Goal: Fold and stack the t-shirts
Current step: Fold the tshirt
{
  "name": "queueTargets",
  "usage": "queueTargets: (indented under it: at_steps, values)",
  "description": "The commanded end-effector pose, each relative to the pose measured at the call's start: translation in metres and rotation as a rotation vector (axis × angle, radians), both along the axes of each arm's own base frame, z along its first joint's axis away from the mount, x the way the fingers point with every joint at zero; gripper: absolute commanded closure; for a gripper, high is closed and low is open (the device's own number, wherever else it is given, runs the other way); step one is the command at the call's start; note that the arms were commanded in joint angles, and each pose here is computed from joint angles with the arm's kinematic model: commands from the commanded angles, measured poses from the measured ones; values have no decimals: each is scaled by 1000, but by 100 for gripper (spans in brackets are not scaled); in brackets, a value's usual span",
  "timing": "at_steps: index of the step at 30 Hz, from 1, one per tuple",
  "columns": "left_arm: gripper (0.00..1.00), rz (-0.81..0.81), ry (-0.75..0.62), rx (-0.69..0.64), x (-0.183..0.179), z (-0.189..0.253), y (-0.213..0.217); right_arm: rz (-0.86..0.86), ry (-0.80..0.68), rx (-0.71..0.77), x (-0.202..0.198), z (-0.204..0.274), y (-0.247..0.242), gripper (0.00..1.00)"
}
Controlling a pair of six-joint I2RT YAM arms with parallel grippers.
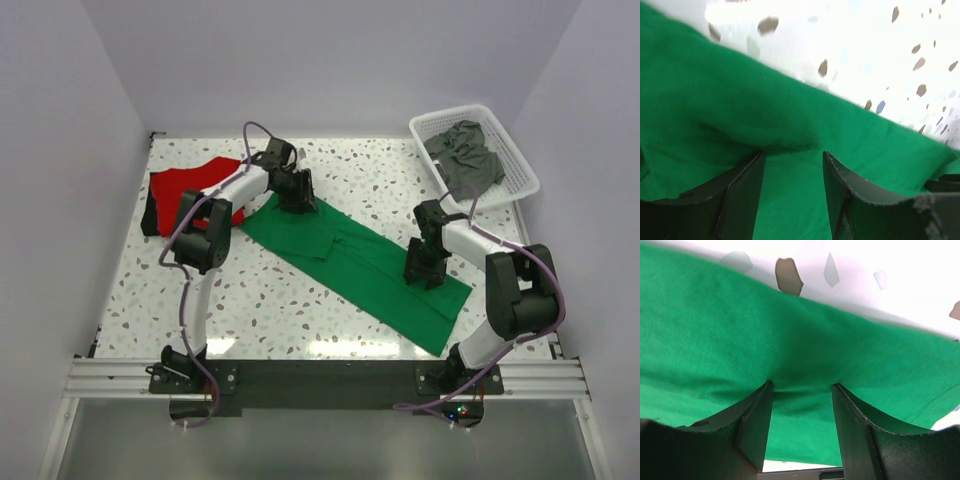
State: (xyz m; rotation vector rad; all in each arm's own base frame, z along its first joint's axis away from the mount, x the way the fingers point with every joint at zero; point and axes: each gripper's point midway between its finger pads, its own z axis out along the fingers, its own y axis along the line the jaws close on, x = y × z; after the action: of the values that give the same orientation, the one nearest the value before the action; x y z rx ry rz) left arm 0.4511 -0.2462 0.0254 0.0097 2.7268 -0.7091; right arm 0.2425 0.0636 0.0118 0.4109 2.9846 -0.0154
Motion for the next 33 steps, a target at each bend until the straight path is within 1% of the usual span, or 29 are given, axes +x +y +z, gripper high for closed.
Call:
queueTargets:
  at_steps: [1, 3, 4, 6, 7, 11, 17, 18, 19, 20, 25, 26, 28, 29, 31, 32, 33]
  values:
    - [44, -19, 42, 168, 12, -62, 20, -60, 58, 32, -19, -7, 5, 46]
    - [44, -32, 46, 167, 19, -72, 17, -68, 68, 45, -25, -9, 7, 46]
    - [44, -36, 19, 148, 31, -66, 11, -79, 71, 45, -26, -10, 7, 46]
    - [44, -44, 19, 139, 36, -75, 7, -84, 83, 73, -32, -13, 12, 46]
    - [44, -45, -2, 125, 45, -71, 4, -93, 83, 79, -34, -14, 14, 46]
    - [44, -40, -42, 89, 63, -78, -4, -113, 80, 122, -41, -13, 25, 46]
    - [44, -64, -127, -27, 88, -76, -24, -79, 67, 151, -46, -9, 59, 45]
    - [47, -78, -142, -45, 91, -75, -28, -73, 70, 148, -47, -10, 63, 45]
    - [48, -100, -162, -83, 94, -67, -35, -63, 69, 142, -50, -9, 70, 45]
    - [48, -114, -176, -91, 97, -66, -38, -61, 59, 121, -49, -8, 69, 45]
    - [40, -137, -280, -150, 111, -16, -50, -50, -16, 108, -38, 19, 69, 45]
    - [37, -137, -318, -166, 115, 5, -52, -44, -33, 92, -35, 28, 67, 45]
    - [36, -134, -348, -183, 117, 27, -54, -14, -71, 93, -30, 45, 66, 45]
    - [36, -128, -375, -199, 117, 50, -55, -5, -87, 89, -28, 54, 65, 45]
    - [37, -111, -371, -204, 112, 62, -52, 23, -108, 73, -30, 64, 59, 46]
    - [38, -82, -375, -212, 109, 80, -50, 30, -103, 68, -33, 64, 57, 47]
    - [39, -60, -333, -199, 101, 70, -45, 37, -96, 56, -36, 63, 54, 48]
